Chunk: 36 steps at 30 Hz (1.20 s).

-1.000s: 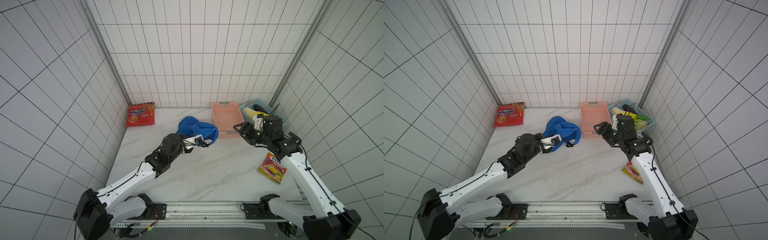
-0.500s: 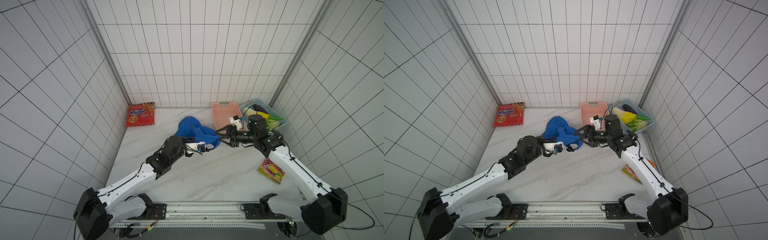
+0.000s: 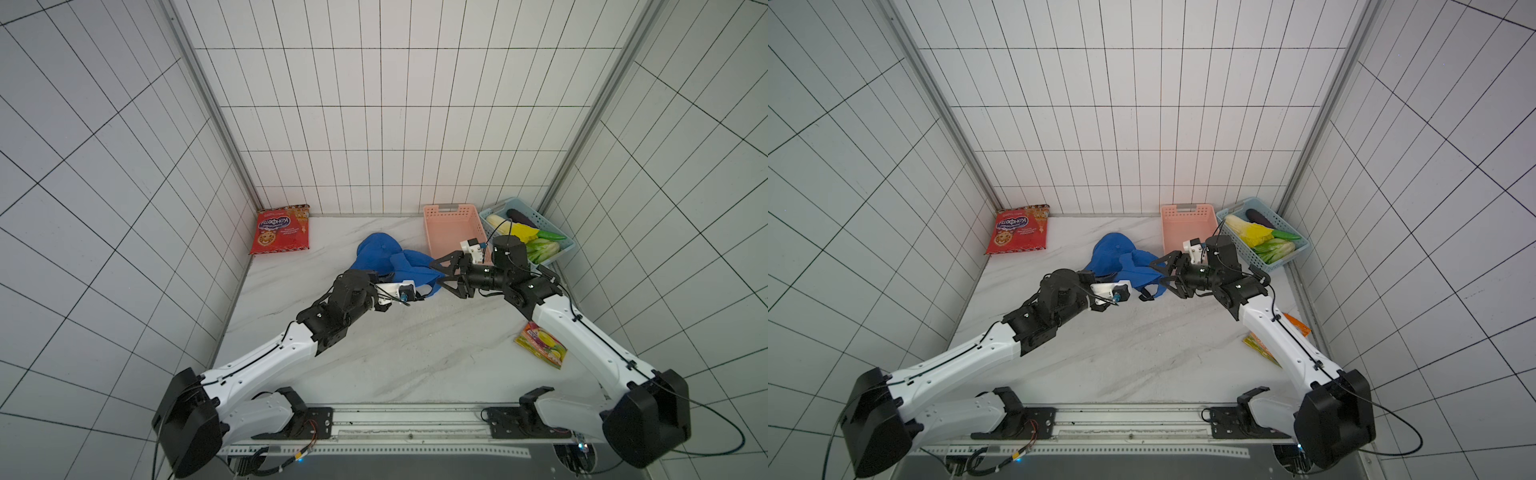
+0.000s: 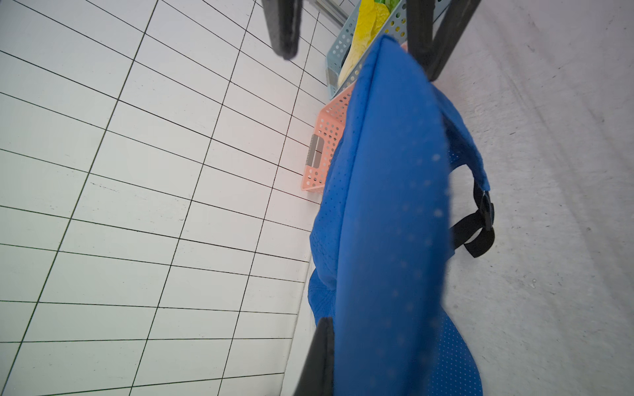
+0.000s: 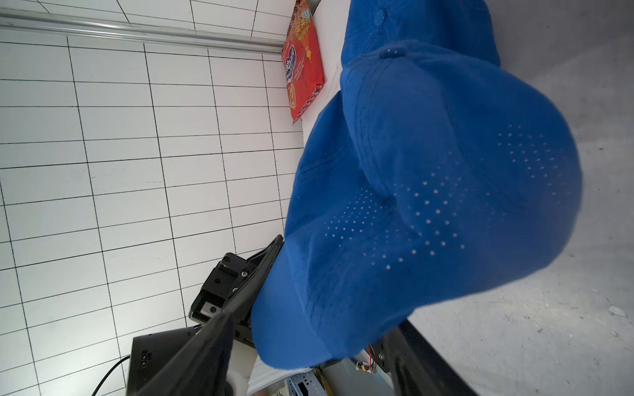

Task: Turn the baseball cap inside out
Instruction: Turn over the baseball cap.

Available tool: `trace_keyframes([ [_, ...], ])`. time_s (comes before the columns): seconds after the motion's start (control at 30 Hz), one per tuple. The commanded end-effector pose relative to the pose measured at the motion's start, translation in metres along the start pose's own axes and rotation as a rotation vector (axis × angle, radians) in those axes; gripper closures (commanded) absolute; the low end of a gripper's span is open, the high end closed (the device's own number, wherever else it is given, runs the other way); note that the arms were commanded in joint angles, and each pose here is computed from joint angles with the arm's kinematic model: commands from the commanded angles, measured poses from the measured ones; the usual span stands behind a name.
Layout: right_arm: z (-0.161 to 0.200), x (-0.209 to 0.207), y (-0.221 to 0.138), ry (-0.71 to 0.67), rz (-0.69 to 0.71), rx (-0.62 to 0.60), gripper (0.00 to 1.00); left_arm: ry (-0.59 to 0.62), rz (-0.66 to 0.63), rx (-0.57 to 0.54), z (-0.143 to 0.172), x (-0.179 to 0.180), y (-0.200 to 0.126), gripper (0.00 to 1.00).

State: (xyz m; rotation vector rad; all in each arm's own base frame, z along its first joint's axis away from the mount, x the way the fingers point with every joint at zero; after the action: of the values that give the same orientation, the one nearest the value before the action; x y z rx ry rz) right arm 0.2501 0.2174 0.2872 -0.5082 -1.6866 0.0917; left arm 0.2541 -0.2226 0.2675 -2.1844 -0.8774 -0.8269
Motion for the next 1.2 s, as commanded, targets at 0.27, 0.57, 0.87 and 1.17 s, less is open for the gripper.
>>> trace_keyframes([
  [0.27, -0.020, 0.019, 0.004, -0.004, -0.135, -0.112, 0.64, -0.125, 0.036, -0.139, -0.038, 0.001, 0.002, 1.00],
  [0.57, -0.040, 0.035, -0.034, -0.101, -0.284, -0.374, 1.00, -1.040, 0.198, -0.152, -0.027, 0.041, -0.019, 0.12],
  [0.87, -0.049, 0.062, -0.066, -0.342, -0.341, -0.583, 1.00, -1.951, 0.479, -0.491, -0.024, 0.070, -0.044, 0.03],
  [1.17, -0.048, 0.093, -0.072, -0.507, -0.488, -0.594, 1.00, -2.060, 0.831, -0.594, -0.061, 0.091, -0.033, 0.03],
])
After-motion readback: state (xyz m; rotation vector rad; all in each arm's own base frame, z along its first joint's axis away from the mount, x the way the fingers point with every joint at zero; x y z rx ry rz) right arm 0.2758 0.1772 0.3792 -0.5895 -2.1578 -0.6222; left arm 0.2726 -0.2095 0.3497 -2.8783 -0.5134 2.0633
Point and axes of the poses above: each gripper's point midway between its finger pads, its own y axis out along the fingers, its own x axis along the line the jaws close on, z = x × y, the point moved 6 cm from there along -y, back along the fingers, and after that the axes turned 7 degrees about -y, right-handed, at the moved point
